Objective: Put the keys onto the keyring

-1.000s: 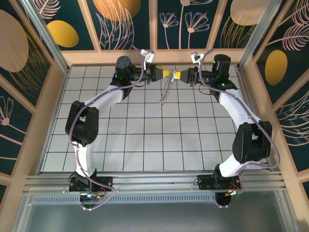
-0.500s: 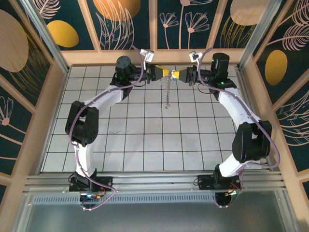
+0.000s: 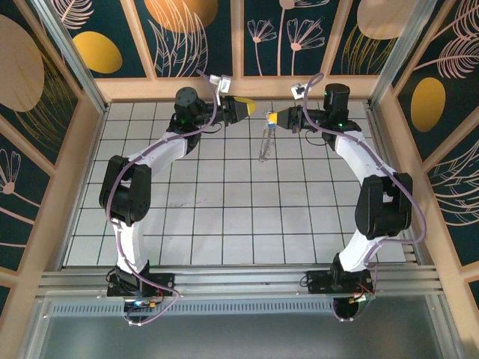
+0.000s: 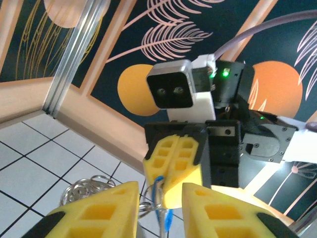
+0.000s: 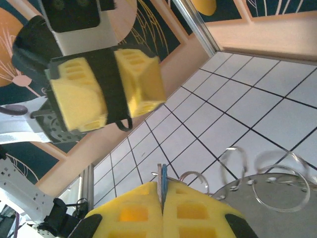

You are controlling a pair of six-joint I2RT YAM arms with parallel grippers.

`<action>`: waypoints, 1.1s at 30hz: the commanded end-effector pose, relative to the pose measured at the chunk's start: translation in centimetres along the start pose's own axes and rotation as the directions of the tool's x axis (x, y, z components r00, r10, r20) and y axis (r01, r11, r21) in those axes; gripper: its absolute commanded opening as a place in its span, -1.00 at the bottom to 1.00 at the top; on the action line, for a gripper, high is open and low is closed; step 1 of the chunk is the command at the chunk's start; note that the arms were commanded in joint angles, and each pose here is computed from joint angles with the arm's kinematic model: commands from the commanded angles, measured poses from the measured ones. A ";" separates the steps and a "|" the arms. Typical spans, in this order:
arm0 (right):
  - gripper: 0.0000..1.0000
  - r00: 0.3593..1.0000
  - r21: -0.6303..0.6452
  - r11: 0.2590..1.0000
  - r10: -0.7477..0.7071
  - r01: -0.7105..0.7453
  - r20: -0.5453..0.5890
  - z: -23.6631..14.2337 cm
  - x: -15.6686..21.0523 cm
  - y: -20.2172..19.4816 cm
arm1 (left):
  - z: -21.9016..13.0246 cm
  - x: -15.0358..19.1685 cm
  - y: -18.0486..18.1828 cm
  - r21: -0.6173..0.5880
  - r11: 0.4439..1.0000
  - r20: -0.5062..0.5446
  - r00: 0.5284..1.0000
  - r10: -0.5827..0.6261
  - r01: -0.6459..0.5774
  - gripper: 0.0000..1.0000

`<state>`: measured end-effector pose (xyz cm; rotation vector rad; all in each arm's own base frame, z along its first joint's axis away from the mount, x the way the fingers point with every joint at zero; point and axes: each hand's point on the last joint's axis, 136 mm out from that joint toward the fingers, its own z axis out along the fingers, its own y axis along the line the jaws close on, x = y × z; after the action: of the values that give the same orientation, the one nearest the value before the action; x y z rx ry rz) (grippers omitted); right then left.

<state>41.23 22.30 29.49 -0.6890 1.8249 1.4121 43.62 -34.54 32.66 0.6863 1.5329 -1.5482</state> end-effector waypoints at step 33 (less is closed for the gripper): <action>-1.00 0.982 -0.166 0.977 0.112 -0.137 -0.155 11.1 3.5 -8.1 | -5.4 -4.2 3.5 -0.179 0.983 0.173 0.985 -0.015 0.046 -0.07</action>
<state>49.82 29.39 20.89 -0.7502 1.9102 1.5995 48.39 -28.87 31.10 0.4053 1.5997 -1.4502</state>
